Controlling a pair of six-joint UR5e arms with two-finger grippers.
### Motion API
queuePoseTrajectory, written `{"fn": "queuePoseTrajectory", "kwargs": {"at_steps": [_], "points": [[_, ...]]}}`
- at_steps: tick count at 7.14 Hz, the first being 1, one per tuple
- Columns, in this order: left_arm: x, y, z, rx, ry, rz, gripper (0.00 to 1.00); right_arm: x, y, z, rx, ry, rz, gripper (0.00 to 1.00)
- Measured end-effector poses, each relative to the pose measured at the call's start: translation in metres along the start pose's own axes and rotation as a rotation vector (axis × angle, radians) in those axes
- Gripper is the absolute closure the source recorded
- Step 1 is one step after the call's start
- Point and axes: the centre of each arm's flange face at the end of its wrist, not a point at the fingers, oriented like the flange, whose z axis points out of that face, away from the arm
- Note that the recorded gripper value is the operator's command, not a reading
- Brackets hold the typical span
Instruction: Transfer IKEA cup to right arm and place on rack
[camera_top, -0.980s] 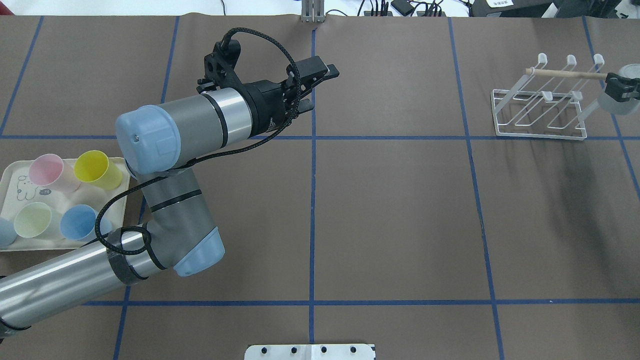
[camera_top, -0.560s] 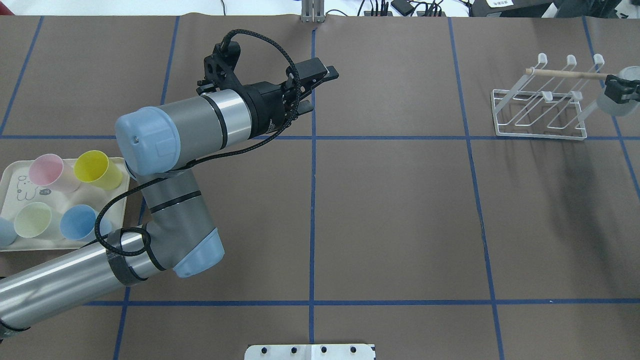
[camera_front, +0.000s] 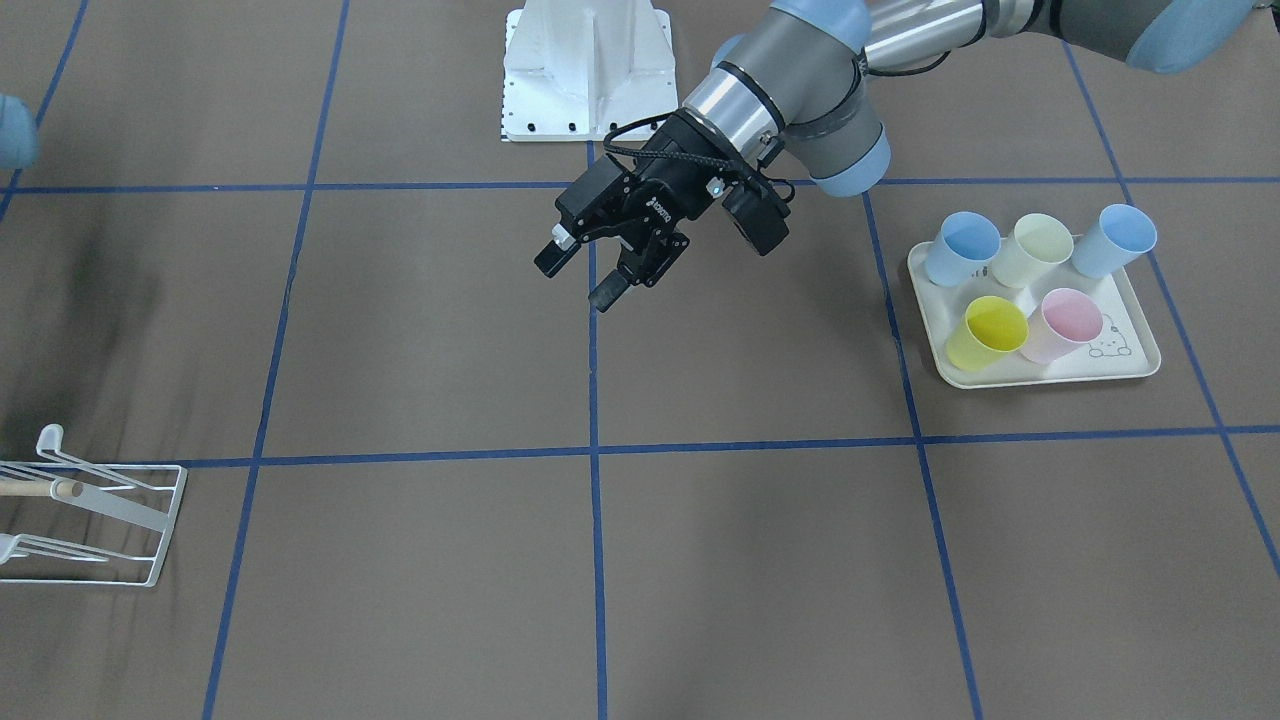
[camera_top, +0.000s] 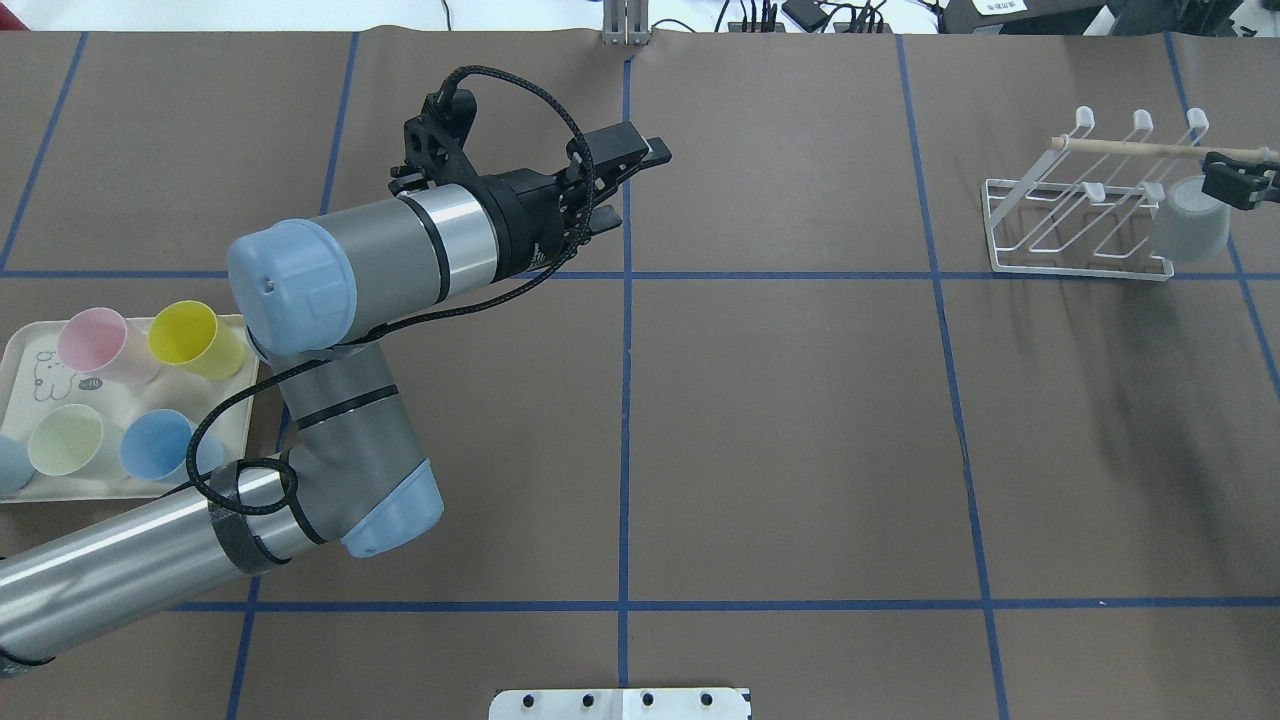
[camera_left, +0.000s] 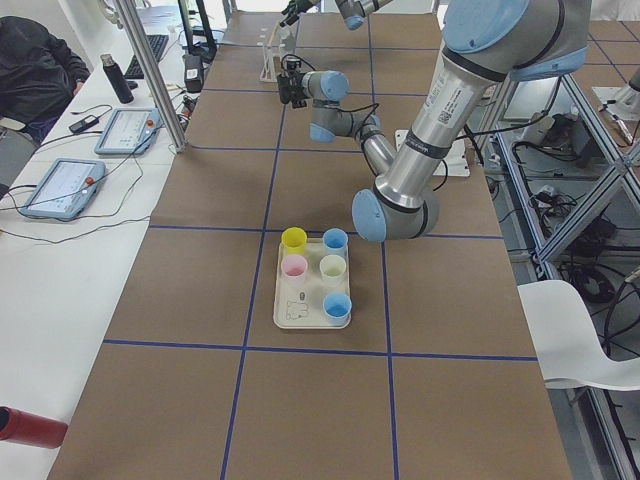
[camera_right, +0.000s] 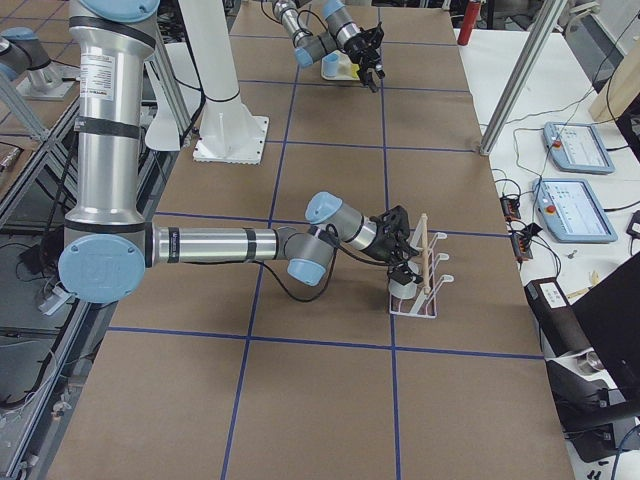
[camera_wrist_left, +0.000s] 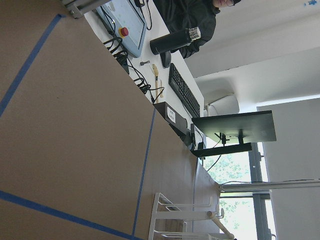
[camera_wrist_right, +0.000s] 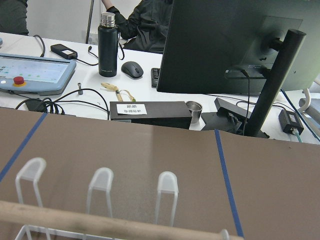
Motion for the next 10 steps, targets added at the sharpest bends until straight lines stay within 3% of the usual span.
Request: {"fn": "queuePoseTrajectory", "kwargs": {"at_steps": [2,4,7,10], "points": [[0.0,0.0,-0.003,-0.002,0.001,0.001,0.01,-0.007,-0.007,-0.009,0.008,-0.033,0.004,0.0],[0.006,-0.009,-0.027,-0.017,-0.016,0.034,0.01,-0.026,-0.022,-0.037,0.007,-0.125,0.039,0.0],[0.001,-0.053,-0.107,-0.051,-0.14,0.194,0.01,-0.058,-0.045,-0.071,-0.034,-0.234,0.166,0.0],[-0.059,-0.109,-0.18,-0.094,-0.295,0.378,0.01,-0.111,-0.082,-0.09,-0.13,-0.348,0.346,0.0]]}}
